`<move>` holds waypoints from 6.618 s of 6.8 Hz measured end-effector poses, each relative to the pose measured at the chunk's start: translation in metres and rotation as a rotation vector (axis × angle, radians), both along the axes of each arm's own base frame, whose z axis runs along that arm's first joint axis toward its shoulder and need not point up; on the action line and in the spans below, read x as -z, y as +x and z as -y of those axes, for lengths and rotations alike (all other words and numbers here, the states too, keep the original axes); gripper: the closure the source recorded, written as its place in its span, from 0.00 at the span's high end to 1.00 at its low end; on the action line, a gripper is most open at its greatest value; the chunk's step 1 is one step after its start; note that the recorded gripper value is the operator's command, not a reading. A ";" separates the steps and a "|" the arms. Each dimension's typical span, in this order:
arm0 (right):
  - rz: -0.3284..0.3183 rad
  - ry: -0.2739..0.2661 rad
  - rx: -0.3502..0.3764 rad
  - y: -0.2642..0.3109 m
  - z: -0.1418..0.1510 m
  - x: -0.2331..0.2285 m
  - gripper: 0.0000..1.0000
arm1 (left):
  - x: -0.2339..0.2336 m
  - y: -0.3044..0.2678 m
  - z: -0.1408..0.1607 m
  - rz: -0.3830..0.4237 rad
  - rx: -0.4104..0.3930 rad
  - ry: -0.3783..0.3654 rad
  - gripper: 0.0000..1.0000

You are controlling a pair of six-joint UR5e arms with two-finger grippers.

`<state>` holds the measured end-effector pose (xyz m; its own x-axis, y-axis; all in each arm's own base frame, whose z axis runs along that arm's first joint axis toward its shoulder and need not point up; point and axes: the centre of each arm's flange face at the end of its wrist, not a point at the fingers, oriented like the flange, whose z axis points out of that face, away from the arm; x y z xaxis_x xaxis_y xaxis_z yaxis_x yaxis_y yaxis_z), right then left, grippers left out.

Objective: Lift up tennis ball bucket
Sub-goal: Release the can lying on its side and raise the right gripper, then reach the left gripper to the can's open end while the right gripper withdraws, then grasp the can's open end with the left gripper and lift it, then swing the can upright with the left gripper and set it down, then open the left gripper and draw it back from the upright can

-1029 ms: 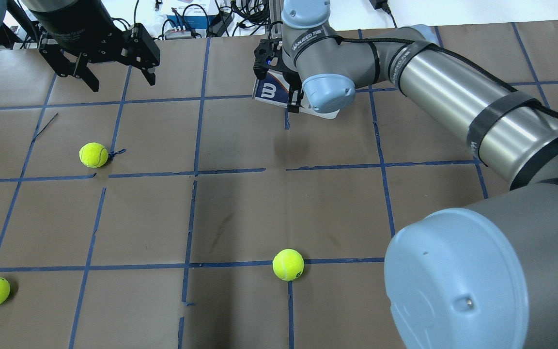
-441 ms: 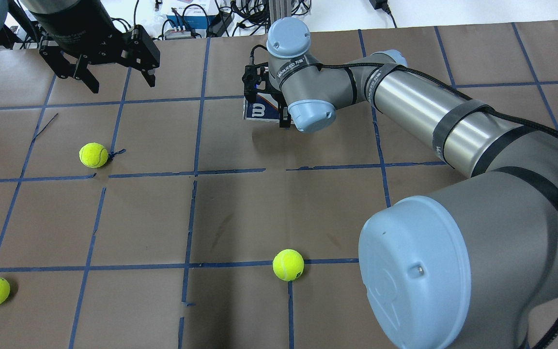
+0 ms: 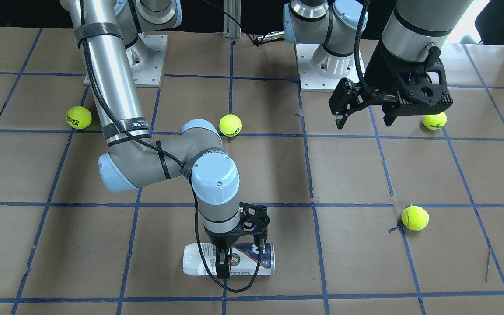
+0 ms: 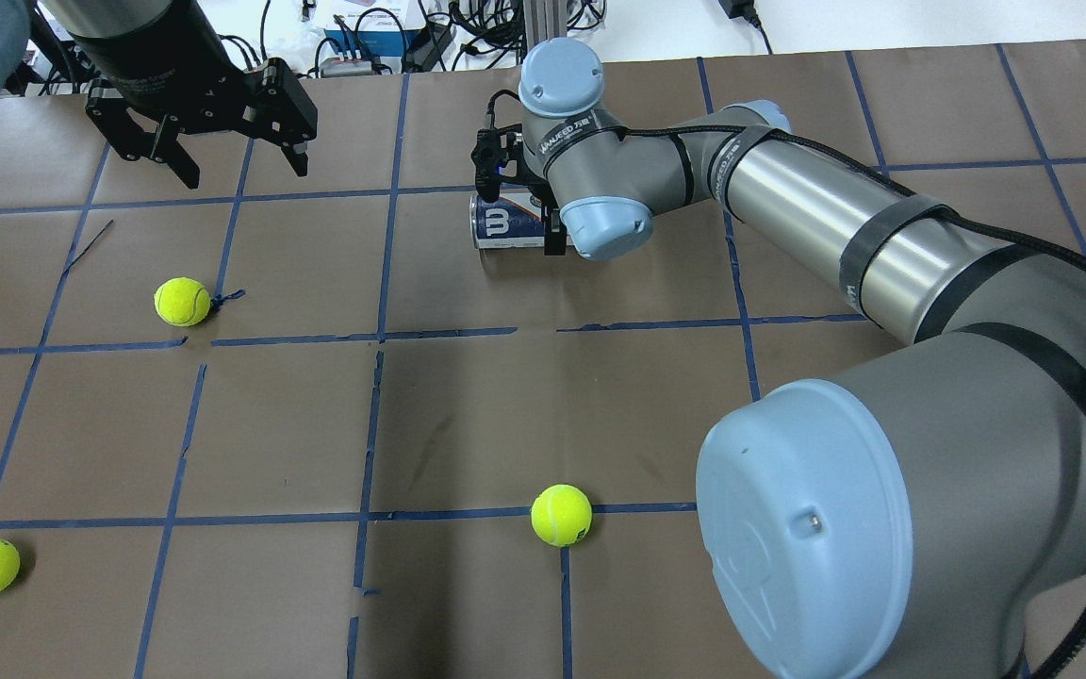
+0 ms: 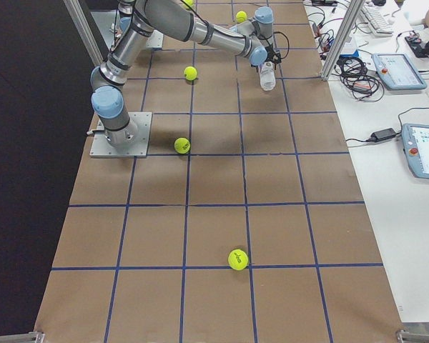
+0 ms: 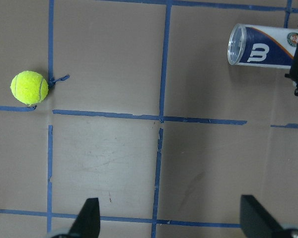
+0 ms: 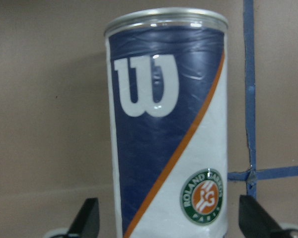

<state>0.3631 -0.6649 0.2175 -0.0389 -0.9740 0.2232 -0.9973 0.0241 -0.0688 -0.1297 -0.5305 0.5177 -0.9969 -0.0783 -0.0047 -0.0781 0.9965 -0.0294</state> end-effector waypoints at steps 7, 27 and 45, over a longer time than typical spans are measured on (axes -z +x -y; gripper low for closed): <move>0.144 0.034 0.838 -0.176 -0.009 -0.189 1.00 | 0.186 0.016 0.148 -0.235 -0.012 0.008 1.00; 0.110 0.228 1.588 -0.222 -0.129 -0.253 1.00 | 0.102 -0.159 0.143 -0.171 0.054 -0.097 0.00; 0.098 0.248 1.603 -0.237 -0.126 -0.247 1.00 | 0.047 -0.065 -0.027 0.063 0.146 0.097 0.99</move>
